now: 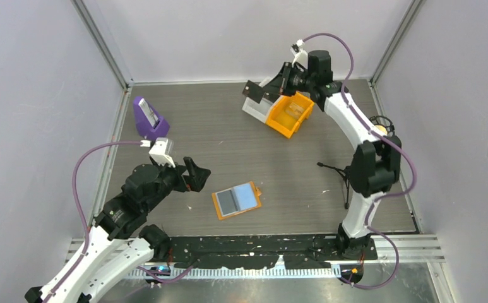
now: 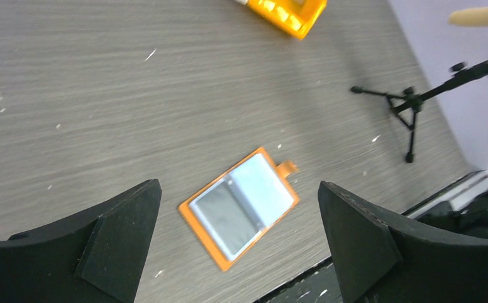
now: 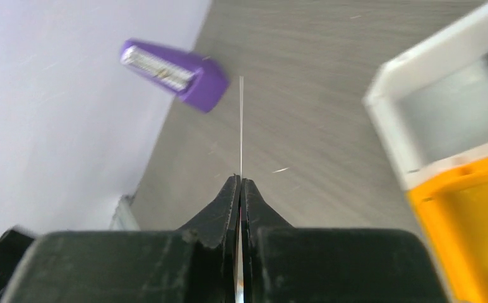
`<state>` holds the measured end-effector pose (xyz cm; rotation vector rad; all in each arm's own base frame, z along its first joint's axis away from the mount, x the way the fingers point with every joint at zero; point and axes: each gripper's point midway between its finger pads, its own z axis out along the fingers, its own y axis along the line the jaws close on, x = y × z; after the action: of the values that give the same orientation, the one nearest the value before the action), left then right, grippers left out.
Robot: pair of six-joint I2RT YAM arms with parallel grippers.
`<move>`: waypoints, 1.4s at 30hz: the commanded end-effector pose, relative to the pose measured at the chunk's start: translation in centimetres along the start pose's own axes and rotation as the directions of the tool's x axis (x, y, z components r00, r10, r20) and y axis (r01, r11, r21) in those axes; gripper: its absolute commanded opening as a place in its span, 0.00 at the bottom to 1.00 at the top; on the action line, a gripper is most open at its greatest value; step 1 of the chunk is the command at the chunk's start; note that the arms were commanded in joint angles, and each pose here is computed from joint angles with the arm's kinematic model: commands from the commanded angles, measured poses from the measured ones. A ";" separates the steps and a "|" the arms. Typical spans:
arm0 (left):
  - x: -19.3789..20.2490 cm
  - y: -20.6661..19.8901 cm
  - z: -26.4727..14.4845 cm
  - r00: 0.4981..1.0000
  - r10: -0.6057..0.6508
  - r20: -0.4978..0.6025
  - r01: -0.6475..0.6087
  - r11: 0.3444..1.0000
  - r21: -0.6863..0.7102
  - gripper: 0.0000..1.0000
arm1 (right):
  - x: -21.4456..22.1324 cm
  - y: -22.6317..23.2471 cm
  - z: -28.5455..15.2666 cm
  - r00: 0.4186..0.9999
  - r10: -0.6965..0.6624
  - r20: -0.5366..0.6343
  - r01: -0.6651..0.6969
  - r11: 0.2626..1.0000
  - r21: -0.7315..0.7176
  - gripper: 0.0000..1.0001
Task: Take the credit cards out of the card holder
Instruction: Place the credit card in the storage box.
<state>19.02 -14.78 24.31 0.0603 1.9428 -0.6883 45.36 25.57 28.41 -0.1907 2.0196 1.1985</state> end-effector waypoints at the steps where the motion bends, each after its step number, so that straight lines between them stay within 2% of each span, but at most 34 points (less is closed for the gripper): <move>1: 1.1 2.5 -0.1 0.993 0.104 -0.050 -0.109 0.989 -0.099 1.00 | -1.4 -6.8 1.1 0.998 -0.023 -0.052 0.034 0.975 0.218 0.05; 2: 1.3 2.6 0.1 0.994 0.100 -0.050 -0.104 0.989 -0.102 1.00 | -0.6 -9.4 1.8 0.997 0.014 -0.082 0.008 0.964 0.266 0.05; 3: 1.5 2.8 0.3 0.994 0.097 -0.054 -0.102 0.988 -0.112 1.00 | -2.6 -9.2 1.9 0.998 -0.015 -0.057 0.029 0.963 0.269 0.05; 4: 1.6 3.0 0.4 0.994 0.093 -0.059 -0.100 0.988 -0.120 1.00 | -1.4 -12.0 2.6 0.995 0.021 -0.095 0.012 0.946 0.325 0.05; 5: 1.7 3.0 0.5 0.994 0.092 -0.063 -0.099 0.988 -0.122 1.00 | -3.4 -11.6 2.7 0.998 -0.017 -0.067 0.038 0.945 0.325 0.05; 6: 1.9 3.0 0.6 0.993 0.091 -0.070 -0.099 0.988 -0.122 1.00 | -2.9 -13.7 3.2 0.996 -0.001 -0.085 0.032 0.930 0.366 0.05; 11: 2.3 3.2 0.9 0.993 0.083 -0.086 -0.093 0.987 -0.129 1.00 | -5.7 -16.4 4.6 0.999 -0.045 -0.015 0.047 0.921 0.386 0.05; 17: 2.5 3.4 1.4 0.994 0.072 -0.077 -0.082 0.987 -0.141 1.00 | -5.5 -19.2 6.7 0.999 -0.046 0.015 0.037 0.925 0.379 0.05; 26: 2.9 3.7 2.0 0.994 0.064 -0.090 -0.077 0.985 -0.157 1.00 | -5.9 -21.4 8.2 0.995 -0.069 0.068 0.037 0.922 0.386 0.05; 37: 2.6 3.5 2.0 0.994 0.061 -0.090 -0.075 0.985 -0.155 1.00 | -5.5 -23.5 8.8 0.991 -0.110 0.078 0.067 0.905 0.420 0.06; 42: 2.7 3.4 1.9 0.993 0.057 -0.099 -0.072 0.985 -0.154 1.00 | -5.5 -23.9 8.9 0.990 -0.121 0.076 0.077 0.900 0.430 0.09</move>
<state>19.85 -13.47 18.61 0.0807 2.1155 -0.4840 64.03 18.39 11.64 0.0185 2.1806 0.7016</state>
